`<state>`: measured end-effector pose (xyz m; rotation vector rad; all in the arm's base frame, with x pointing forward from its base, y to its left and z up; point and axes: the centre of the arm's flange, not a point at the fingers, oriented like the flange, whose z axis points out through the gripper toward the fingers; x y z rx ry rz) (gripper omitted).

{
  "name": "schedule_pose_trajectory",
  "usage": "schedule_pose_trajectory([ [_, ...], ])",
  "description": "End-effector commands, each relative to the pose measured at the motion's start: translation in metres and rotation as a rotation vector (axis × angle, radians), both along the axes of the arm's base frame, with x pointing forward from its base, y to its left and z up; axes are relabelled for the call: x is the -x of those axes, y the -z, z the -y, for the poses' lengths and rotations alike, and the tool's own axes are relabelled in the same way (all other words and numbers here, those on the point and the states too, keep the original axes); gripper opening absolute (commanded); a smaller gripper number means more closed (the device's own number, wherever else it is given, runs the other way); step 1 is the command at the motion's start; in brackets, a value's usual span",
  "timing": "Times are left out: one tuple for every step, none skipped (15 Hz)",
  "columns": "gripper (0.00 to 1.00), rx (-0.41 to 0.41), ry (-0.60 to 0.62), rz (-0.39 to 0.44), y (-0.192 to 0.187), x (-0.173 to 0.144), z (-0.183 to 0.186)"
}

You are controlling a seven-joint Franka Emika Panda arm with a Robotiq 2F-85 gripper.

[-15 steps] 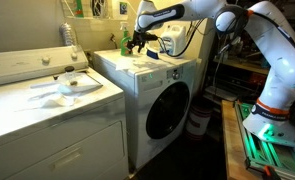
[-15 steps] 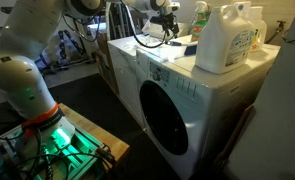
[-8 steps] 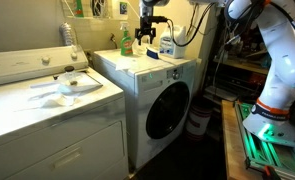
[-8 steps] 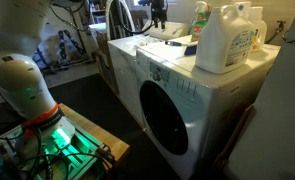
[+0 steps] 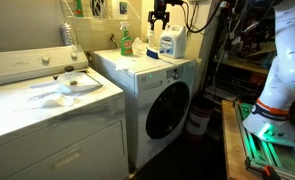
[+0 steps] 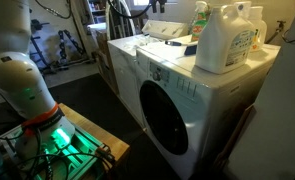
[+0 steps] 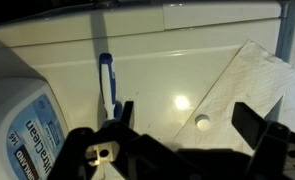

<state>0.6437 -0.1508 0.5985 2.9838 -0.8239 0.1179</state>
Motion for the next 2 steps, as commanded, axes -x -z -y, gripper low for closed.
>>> schedule_pose_trajectory([
  [1.00, 0.001, 0.001, 0.005, -0.0030, 0.0007, 0.0003],
  [1.00, 0.001, -0.001, 0.005, -0.0021, -0.0003, -0.0007],
])
